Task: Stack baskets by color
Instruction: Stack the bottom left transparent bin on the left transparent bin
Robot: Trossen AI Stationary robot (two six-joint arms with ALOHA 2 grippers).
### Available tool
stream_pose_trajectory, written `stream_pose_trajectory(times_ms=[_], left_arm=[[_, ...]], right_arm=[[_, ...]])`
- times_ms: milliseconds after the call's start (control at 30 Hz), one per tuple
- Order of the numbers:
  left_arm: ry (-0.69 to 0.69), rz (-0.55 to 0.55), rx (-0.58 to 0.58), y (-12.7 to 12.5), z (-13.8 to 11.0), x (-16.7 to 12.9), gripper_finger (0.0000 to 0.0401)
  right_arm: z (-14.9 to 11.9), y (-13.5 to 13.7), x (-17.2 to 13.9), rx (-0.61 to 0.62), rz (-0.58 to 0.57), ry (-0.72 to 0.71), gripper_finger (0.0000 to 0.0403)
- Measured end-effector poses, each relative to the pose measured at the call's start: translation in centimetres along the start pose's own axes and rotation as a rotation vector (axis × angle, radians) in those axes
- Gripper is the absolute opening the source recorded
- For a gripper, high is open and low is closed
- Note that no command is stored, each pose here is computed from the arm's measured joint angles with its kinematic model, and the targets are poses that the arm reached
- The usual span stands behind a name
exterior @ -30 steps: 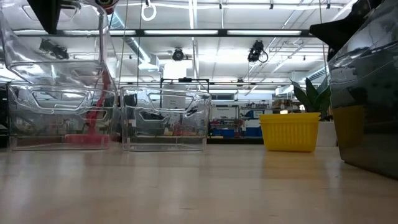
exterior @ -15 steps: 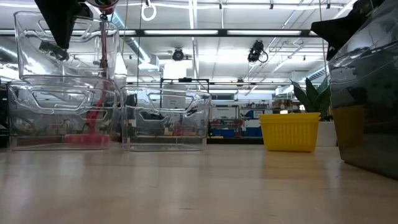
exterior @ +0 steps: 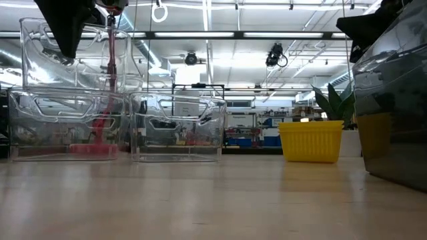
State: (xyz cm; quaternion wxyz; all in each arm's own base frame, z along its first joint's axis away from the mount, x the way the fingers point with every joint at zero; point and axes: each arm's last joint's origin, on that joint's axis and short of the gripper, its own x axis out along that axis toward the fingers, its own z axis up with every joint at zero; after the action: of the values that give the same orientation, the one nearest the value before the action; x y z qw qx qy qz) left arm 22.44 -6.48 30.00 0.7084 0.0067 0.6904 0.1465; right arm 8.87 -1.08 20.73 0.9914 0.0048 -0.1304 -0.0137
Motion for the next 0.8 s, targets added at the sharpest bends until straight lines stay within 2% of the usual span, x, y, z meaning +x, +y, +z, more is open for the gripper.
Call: stream_pose_trajectory(times_ms=[300, 433, 800], left_arm=[[0.049, -0.054, -0.082, -0.9, 0.3, 0.5, 0.0014], [0.056, -0.061, -0.081, -1.4, 0.4, 0.7, 0.0013], [-0.033, -0.268, -0.077, -3.6, 1.1, 0.2, 0.0014]], right_arm=[[0.0, 0.0, 0.0, 0.001, 0.003, -0.002, 0.0002], [0.1, 0.0, 0.0, 0.001, 0.004, -0.007, 0.0002], [0.1, 0.0, 0.0, 0.004, 0.003, -0.007, 0.0003]])
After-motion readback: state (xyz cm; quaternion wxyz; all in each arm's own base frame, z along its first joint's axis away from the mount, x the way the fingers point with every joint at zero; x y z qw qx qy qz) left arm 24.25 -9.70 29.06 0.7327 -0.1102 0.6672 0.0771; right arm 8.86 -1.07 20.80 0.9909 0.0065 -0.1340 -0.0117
